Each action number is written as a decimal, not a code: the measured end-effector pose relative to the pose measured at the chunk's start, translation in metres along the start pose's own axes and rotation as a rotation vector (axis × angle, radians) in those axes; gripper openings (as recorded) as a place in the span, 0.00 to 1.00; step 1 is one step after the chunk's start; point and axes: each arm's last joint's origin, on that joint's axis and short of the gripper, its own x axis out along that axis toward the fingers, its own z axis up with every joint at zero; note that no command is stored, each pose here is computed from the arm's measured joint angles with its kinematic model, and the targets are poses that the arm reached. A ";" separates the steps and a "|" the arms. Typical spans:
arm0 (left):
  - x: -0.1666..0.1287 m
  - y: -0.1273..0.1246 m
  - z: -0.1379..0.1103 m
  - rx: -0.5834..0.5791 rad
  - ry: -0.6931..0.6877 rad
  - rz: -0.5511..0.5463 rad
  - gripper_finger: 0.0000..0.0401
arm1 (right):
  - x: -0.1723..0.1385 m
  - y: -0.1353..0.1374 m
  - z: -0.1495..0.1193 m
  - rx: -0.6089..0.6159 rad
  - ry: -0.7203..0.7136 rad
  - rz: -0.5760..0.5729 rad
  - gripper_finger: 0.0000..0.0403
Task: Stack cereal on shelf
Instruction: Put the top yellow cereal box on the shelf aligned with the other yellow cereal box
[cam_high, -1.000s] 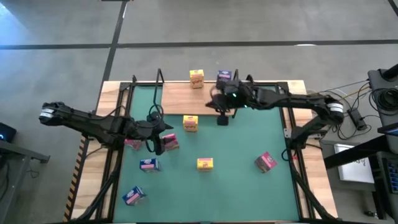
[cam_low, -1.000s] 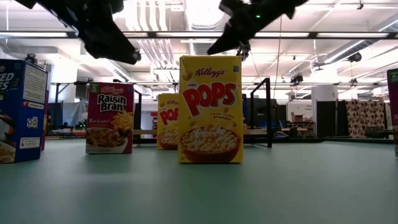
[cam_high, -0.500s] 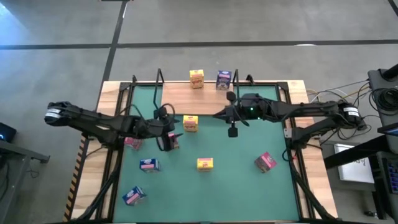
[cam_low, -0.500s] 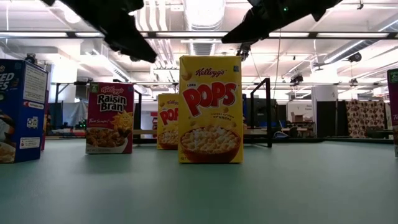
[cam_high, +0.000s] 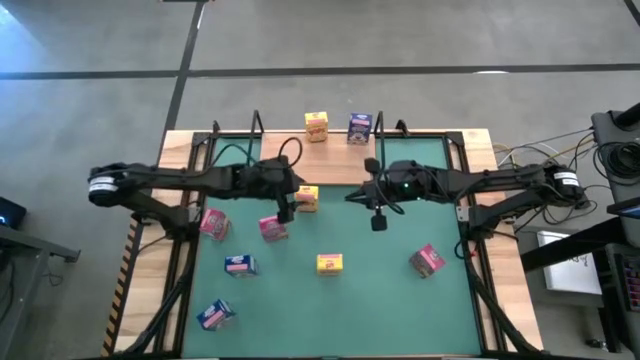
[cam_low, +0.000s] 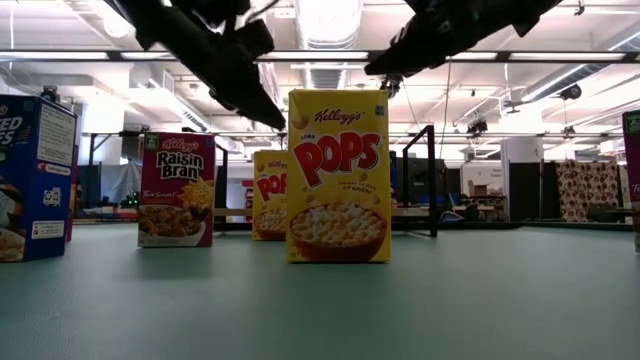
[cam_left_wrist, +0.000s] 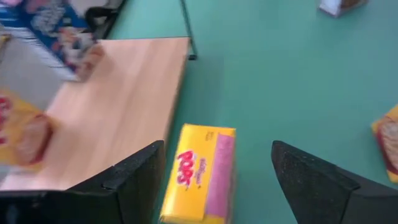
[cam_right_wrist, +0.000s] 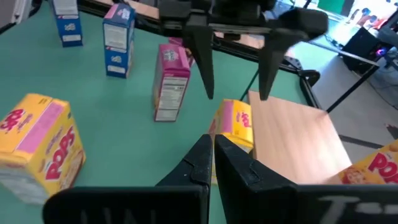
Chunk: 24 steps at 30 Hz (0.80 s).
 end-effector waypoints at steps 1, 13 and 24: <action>0.003 0.002 -0.001 0.001 0.002 -0.020 0.70 | 0.000 0.001 -0.001 -0.001 0.002 0.004 0.02; 0.028 0.014 -0.014 0.008 0.060 -0.057 0.70 | -0.005 0.006 -0.004 0.033 0.041 0.028 0.02; 0.052 0.010 -0.031 0.021 0.153 -0.077 0.69 | -0.003 0.018 -0.007 0.032 0.033 0.062 0.02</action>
